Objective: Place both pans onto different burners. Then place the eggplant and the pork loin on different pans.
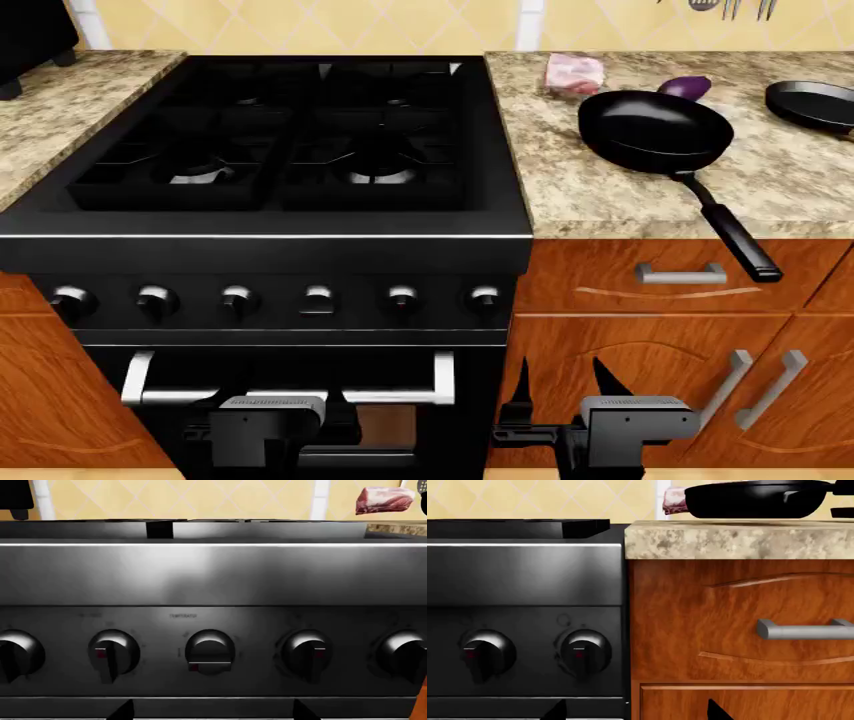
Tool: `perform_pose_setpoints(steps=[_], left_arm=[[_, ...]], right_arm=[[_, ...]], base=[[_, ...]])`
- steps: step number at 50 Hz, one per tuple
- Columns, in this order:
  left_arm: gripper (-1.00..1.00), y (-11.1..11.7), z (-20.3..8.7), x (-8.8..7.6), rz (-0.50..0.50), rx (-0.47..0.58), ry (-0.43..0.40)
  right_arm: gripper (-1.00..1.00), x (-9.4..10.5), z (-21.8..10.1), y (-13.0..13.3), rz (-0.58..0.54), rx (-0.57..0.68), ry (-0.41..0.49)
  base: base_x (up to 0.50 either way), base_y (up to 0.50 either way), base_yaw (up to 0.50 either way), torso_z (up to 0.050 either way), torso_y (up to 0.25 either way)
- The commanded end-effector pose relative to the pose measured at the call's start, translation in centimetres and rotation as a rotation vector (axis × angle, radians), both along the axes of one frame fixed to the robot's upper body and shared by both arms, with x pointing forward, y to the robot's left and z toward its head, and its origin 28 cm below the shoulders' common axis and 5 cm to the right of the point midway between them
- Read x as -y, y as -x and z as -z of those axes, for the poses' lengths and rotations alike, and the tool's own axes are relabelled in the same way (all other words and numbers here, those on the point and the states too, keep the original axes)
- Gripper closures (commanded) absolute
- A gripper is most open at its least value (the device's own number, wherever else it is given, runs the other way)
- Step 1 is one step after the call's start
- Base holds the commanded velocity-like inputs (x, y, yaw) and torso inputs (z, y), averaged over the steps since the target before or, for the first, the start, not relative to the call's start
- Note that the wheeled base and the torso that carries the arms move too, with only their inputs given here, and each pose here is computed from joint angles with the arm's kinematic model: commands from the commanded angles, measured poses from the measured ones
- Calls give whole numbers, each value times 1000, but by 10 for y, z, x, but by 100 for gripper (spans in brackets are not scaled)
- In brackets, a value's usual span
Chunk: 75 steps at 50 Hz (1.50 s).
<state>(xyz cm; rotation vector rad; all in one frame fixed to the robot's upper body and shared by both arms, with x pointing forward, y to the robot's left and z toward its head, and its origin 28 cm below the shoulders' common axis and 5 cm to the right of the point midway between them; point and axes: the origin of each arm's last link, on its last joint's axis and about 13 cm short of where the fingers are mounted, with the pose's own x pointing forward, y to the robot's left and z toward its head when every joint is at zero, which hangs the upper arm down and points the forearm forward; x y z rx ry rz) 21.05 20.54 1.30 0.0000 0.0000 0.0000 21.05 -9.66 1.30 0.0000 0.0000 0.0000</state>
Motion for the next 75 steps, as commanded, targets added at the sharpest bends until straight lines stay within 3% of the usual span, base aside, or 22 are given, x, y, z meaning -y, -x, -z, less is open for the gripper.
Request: perform_pose_setpoints(steps=[1, 7, 41, 75], left_arm=[[-100, 1, -1, 1, 3, 8, 3], [-100, 3, -1, 3, 15, 19, 15], [-100, 3, 5, 2, 30, -13, 26], [-100, 5, 6, 4, 41, -17, 34]], right_arm=[[-100, 0, 0, 0, 8, -1, 11], [-100, 0, 2, 1, 31, -29, 50], [-100, 0, 6, 3, 2, -14, 14], [-100, -1, 7, 4, -7, -23, -2]], base=[[0, 0, 0, 0, 0], [0, 0, 0, 0, 0], [0, 0, 0, 43, 9], [0, -78, 0, 19, 9]])
